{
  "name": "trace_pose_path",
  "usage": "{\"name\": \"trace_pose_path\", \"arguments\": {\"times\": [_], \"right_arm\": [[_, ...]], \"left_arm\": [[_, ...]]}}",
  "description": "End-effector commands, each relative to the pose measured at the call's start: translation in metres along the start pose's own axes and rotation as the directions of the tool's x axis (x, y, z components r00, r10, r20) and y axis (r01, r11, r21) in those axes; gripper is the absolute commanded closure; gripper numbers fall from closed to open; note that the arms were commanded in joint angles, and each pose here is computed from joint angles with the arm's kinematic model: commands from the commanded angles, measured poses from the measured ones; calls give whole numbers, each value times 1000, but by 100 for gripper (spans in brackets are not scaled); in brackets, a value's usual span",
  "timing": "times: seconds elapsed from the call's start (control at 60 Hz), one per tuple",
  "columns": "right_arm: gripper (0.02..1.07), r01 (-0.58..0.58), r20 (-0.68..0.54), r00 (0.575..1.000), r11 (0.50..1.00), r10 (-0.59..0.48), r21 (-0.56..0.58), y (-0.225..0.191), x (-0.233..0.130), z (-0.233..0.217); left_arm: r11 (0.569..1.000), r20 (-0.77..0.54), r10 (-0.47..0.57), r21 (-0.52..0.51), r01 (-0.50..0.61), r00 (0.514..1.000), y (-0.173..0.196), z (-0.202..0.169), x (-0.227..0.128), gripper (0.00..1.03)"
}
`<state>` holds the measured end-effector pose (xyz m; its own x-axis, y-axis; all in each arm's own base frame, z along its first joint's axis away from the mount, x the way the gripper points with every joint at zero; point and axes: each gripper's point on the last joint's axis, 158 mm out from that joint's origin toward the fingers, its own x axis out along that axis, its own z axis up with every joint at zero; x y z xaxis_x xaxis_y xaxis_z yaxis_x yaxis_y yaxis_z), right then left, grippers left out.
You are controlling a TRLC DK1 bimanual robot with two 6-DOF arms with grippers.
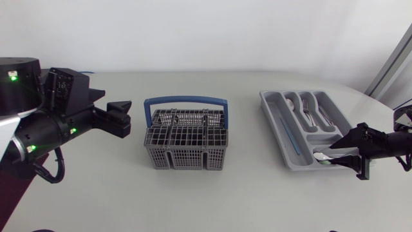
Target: Unload the cutlery basket into the drawer organizer.
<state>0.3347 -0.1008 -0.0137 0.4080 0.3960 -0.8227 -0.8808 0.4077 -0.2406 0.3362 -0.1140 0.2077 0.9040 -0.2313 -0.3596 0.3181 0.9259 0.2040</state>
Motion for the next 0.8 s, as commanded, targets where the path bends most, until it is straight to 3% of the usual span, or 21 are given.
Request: {"name": "trace_pose_path", "arguments": {"times": [0.0,0.167,0.317,0.783], "right_arm": [[50,-59,-20,998,998,58,-14,13,13,-7],[70,-82,-38,996,996,81,-21,16,19,-9],[97,-99,-54,994,994,96,-44,19,21,-10],[101,-93,-98,992,989,82,-115,11,6,-6]], "left_arm": [[1000,9,-3,3,3,1000,-1,2,-3,4],[1000,7,-2,2,2,1000,-1,1,-2,4],[1000,7,0,3,0,1000,0,1,-1,4],[1000,7,2,2,-2,1000,0,0,-1,4]]}}
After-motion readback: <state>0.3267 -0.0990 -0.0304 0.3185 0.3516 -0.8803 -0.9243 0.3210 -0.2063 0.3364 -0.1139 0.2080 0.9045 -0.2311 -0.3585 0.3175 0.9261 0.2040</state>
